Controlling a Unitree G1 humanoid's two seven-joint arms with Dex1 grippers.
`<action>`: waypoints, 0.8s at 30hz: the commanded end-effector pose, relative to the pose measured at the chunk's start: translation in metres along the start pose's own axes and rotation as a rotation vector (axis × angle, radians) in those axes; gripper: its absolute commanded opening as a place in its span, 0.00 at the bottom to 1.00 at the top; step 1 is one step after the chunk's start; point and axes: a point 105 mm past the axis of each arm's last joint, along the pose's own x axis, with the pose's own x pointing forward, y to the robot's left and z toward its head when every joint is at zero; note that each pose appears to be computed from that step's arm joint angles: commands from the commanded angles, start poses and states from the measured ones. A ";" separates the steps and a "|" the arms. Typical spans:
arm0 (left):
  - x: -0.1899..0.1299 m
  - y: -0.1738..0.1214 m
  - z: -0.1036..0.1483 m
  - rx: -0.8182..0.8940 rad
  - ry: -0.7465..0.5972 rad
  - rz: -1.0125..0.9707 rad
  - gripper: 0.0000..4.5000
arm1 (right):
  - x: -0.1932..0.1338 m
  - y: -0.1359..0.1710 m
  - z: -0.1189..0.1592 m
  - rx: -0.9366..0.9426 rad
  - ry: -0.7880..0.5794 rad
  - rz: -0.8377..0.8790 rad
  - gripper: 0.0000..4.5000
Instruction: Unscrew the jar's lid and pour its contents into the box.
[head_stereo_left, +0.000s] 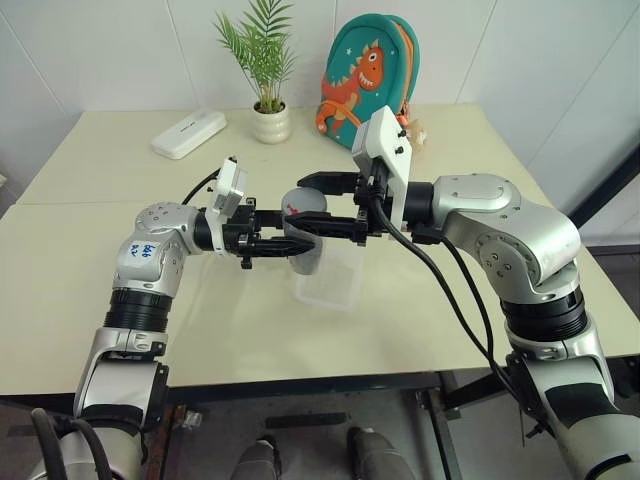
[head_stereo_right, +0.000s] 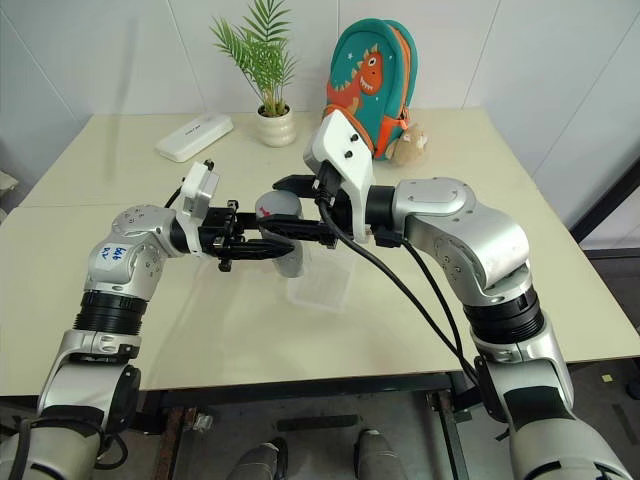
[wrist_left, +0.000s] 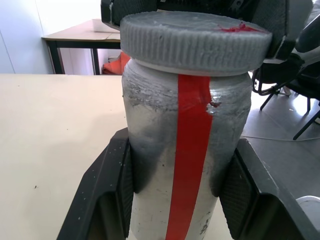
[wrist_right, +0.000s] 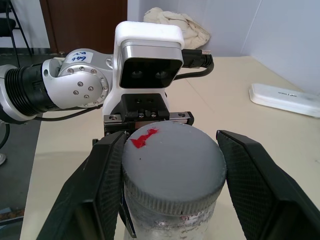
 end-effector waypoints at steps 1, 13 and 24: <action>-0.003 -0.013 -0.037 -0.098 0.109 -0.062 0.42 | -0.030 -0.025 0.056 -0.220 -0.145 -0.181 0.56; -0.010 -0.011 -0.044 -0.092 0.130 -0.044 0.42 | -0.037 -0.029 0.051 -0.235 -0.120 -0.190 0.56; -0.010 -0.007 -0.044 -0.097 0.112 -0.043 0.42 | -0.035 -0.023 0.053 -0.225 -0.155 -0.128 0.56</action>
